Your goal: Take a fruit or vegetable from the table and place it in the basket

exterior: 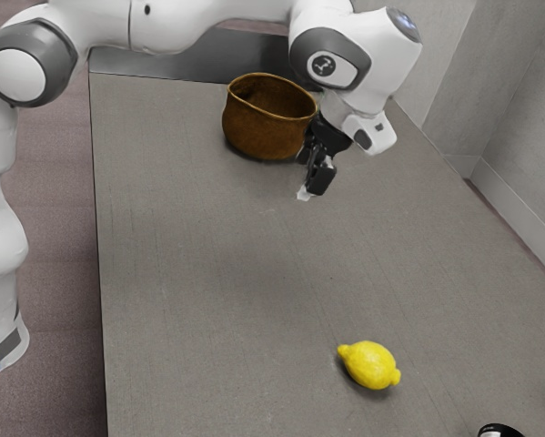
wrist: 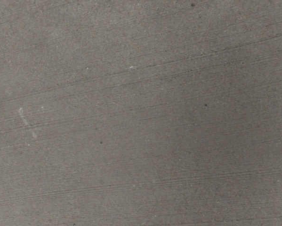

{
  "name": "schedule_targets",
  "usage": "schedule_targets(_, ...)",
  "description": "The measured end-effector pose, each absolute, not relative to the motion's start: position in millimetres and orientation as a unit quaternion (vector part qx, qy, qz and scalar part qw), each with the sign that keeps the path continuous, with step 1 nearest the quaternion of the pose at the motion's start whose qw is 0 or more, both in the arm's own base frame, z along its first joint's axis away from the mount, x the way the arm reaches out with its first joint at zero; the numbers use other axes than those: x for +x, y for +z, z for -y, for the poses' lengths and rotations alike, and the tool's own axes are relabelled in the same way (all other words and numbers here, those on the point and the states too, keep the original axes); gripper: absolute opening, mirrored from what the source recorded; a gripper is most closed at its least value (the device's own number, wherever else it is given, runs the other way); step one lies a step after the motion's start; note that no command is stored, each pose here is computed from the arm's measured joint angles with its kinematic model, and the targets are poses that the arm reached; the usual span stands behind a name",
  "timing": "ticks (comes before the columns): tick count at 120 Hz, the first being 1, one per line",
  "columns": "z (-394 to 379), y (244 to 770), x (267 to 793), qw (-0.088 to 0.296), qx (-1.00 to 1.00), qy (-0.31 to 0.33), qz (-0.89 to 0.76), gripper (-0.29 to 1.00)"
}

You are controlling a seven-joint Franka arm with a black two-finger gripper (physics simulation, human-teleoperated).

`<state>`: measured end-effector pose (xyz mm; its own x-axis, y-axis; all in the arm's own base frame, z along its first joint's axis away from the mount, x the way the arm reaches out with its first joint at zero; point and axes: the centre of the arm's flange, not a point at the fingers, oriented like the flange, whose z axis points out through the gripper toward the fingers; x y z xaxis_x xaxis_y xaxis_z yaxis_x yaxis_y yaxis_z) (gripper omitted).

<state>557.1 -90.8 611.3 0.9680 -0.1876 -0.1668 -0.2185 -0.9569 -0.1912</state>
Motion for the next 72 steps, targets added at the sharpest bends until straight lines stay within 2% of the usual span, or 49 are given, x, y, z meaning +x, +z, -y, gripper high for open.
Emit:
schedule_targets(19, 89.7, 621.3, 575.3, 0.099, -0.990, 0.001, -0.101, 0.70)
schedule_targets(44, 111.8, 628.5, 580.2, 0.096, -0.988, -0.042, -0.115, 0.70)
schedule_targets(72, 185.7, 618.1, 581.8, 0.020, -0.978, -0.055, -0.199, 0.70)
